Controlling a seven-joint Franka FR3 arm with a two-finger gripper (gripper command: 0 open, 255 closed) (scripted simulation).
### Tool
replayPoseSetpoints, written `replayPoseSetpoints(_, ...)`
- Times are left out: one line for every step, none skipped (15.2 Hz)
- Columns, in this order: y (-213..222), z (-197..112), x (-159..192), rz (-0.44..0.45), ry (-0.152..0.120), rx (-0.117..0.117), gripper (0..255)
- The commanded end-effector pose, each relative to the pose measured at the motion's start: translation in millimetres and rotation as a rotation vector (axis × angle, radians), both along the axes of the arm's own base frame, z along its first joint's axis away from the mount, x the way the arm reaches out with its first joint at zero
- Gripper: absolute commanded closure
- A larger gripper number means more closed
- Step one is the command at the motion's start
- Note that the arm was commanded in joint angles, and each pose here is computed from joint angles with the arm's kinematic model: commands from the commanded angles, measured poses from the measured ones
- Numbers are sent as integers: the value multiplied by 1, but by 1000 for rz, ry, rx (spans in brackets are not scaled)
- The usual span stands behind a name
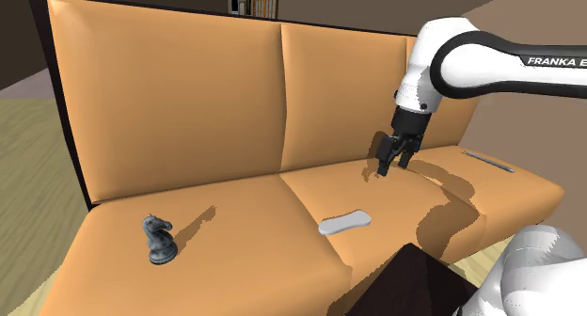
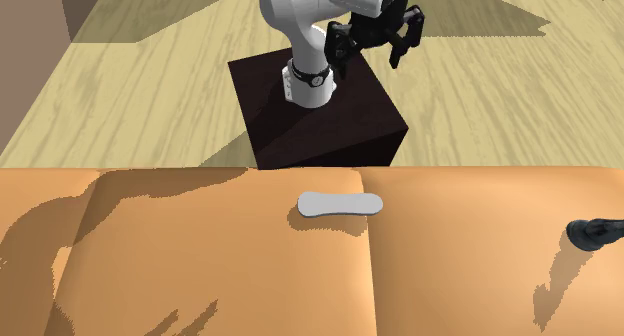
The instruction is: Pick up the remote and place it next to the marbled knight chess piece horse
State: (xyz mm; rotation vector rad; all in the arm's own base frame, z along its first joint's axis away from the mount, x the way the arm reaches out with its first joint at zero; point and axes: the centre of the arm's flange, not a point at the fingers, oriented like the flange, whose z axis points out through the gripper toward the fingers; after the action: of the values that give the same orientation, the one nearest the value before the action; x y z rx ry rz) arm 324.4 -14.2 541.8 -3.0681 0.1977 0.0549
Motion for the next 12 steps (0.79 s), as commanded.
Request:
replayPoseSetpoints(0,0,0,0,0,0,0)
replayPoseSetpoints(-5,-12,2,54,-2,-1,0)
replayPoseSetpoints(-10,-24,5,108,-4,-2,0)
replayPoseSetpoints(-14,-36,7,163,-6,-4,0)
replayPoseSetpoints(-19,-48,10,217,-9,-5,0)
replayPoseSetpoints(-23,-59,14,271,-11,-6,0)
replayPoseSetpoints(-27,-71,17,325,-13,-7,0)
replayPoseSetpoints(-31,-83,21,380,-15,-8,0)
replayPoseSetpoints(-35,-95,25,434,-17,-9,0)
replayPoseSetpoints(-38,-107,29,488,-19,-11,0)
replayPoseSetpoints(-42,-119,34,542,-22,-12,0)
replayPoseSetpoints(-45,-130,38,597,-24,-13,0)
